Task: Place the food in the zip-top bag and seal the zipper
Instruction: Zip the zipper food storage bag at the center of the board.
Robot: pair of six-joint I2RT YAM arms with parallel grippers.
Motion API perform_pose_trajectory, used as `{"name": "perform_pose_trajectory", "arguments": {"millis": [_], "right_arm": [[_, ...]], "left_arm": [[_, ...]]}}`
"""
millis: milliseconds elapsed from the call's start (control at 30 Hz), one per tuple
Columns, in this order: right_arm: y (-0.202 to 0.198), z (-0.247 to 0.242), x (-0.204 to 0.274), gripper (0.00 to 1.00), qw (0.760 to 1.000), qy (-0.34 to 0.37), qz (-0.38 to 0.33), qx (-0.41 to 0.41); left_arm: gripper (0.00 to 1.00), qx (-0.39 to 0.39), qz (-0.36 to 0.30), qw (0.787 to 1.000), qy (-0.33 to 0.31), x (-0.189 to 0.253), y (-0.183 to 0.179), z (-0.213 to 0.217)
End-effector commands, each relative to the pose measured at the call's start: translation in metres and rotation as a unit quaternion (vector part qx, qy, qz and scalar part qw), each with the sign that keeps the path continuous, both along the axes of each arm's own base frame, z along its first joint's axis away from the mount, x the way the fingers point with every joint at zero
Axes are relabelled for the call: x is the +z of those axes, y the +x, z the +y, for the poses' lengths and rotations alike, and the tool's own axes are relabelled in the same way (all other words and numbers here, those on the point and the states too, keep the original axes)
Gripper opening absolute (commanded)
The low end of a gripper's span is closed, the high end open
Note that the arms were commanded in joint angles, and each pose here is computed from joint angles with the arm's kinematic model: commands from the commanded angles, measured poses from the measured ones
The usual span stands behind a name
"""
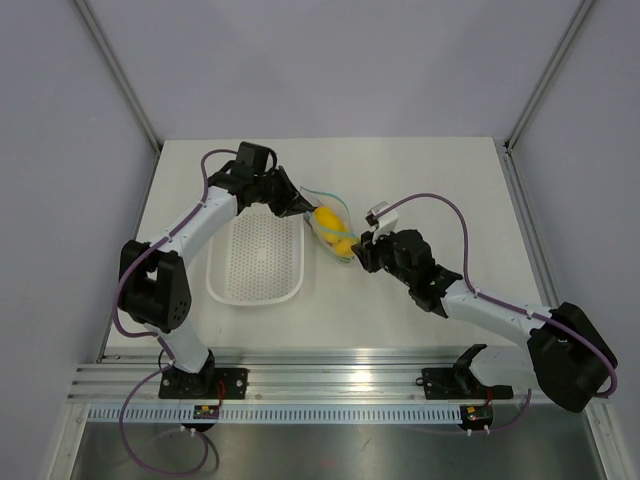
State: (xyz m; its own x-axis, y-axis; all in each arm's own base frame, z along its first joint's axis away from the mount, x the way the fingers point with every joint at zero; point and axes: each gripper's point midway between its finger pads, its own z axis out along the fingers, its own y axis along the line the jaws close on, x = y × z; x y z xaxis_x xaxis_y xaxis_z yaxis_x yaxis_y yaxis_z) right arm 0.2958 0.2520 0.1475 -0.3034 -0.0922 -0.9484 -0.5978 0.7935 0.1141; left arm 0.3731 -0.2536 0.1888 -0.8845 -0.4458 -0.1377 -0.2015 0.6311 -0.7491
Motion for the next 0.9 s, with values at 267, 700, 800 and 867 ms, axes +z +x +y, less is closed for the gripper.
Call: {"name": "perform_pose_trajectory", "arguments": {"millis": [267,700,800,867], "right_arm": [[0.011,0.000,0.030,0.00,0.996,0.048,-0.072,-0.022],[0.003,-0.003,0.051,0.00,0.983,-0.061,-0.127,0.114],[0.009,-0.012,0.063,0.00,0.980,-0.063,-0.132,0.135],[0.021,-0.022,0.070,0.00,0.980,-0.070,-0.130,0.134]], "left_arm": [[0.00,-0.016,-0.036,0.999,-0.024,0.021,-0.005,-0.003],[0.83,-0.168,-0.263,0.938,0.154,0.065,-0.010,0.054],[0.82,-0.222,-0.336,0.898,0.180,0.081,-0.006,0.044],[0.82,-0.262,-0.388,0.864,0.185,0.091,-0.005,0.032]]}}
